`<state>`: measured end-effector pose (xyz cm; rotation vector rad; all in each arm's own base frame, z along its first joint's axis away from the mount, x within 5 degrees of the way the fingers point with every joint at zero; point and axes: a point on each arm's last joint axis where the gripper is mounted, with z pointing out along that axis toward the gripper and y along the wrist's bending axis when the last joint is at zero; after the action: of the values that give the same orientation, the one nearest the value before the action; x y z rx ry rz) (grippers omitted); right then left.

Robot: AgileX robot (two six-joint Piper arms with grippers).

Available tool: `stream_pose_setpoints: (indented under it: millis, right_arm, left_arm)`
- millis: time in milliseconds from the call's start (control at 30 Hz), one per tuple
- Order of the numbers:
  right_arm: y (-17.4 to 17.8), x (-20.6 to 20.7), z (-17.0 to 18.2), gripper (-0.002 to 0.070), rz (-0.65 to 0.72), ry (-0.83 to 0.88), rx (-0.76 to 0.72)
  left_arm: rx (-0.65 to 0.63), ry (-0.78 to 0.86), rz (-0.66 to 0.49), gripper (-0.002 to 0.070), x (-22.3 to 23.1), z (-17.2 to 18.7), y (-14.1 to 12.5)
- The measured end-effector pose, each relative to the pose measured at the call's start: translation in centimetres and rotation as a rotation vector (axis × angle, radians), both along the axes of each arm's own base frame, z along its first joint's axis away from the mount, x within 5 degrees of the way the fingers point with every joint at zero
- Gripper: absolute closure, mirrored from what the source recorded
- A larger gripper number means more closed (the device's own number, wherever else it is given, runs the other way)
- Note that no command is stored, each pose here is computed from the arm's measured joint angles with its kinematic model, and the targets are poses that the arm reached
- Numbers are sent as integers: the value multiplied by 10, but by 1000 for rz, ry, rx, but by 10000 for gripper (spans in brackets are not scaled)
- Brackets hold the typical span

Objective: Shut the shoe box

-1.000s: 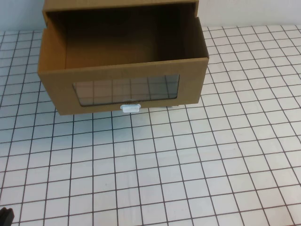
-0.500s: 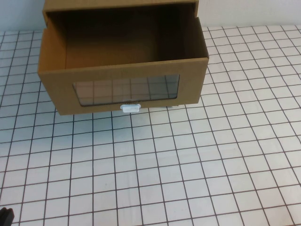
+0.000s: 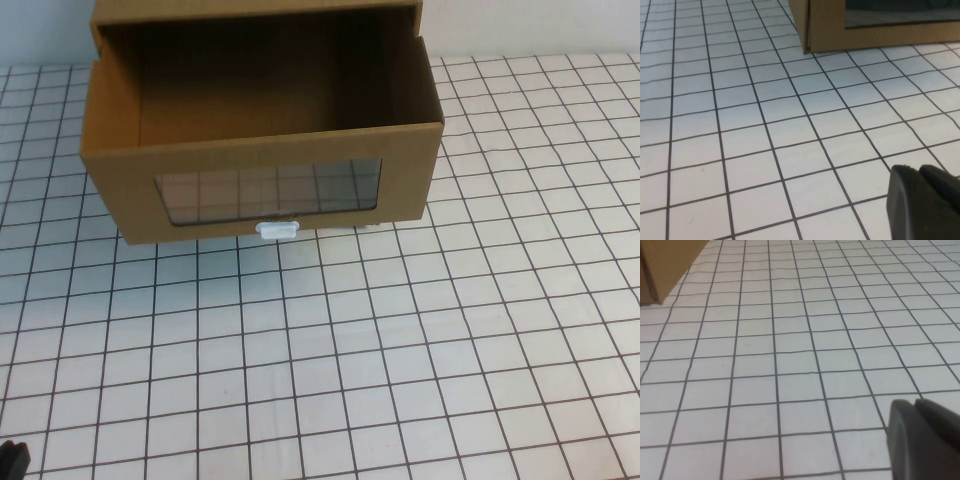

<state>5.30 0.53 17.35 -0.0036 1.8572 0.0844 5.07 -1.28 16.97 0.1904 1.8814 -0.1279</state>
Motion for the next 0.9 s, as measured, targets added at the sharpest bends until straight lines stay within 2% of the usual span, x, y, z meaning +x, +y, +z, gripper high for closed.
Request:
stream_pose_setpoints:
  millis: [600, 733, 900]
  right_arm:
    - [0, 1, 3, 689, -4, -29, 2]
    - [-1, 2, 10, 689, -18, -114, 4]
    - [-4, 4, 27, 690, -47, -299, 7]
  left_arm:
    - [0, -2, 0, 679, 0, 0, 0]
    - [-5, -40, 8, 679, 1, 3, 1]
    - [-19, -147, 29, 679, 4, 13, 2]
